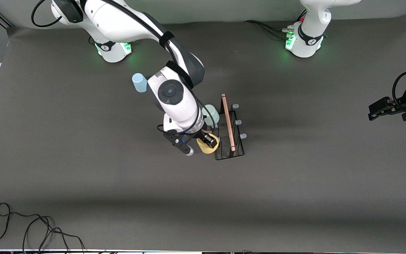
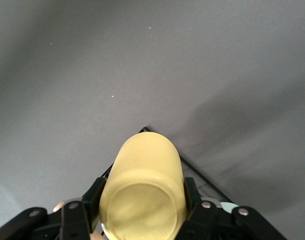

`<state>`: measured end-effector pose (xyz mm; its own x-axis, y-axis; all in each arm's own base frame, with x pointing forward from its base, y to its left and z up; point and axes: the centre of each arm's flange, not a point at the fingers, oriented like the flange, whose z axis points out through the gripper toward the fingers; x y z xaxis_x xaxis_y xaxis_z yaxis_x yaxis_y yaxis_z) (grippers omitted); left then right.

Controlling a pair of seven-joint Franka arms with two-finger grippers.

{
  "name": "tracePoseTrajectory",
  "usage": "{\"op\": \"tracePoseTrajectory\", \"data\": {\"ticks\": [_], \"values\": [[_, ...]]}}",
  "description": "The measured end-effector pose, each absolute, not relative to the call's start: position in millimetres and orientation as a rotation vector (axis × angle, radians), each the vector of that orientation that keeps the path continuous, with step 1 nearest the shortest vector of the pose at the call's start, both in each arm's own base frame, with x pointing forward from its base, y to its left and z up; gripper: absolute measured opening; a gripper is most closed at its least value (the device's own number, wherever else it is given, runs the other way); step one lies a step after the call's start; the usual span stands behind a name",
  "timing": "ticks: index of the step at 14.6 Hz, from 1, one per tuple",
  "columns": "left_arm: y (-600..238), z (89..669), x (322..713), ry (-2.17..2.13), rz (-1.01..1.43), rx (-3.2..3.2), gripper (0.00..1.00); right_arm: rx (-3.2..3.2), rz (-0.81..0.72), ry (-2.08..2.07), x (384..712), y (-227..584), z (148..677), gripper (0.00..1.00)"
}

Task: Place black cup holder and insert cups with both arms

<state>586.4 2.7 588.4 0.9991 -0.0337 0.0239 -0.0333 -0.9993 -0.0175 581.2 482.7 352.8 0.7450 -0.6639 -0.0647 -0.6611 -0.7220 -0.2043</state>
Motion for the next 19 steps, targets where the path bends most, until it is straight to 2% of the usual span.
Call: {"op": "tracePoseTrajectory", "data": {"ticks": [6, 19], "values": [[2, 588, 586, 0.053, -0.037, -3.124, 1.00, -2.696, -0.048, 1.049, 585, 487, 372, 0.67], [2, 588, 586, 0.053, -0.037, -3.124, 1.00, -2.738, -0.020, 1.054, 575, 504, 327, 0.67]]}}
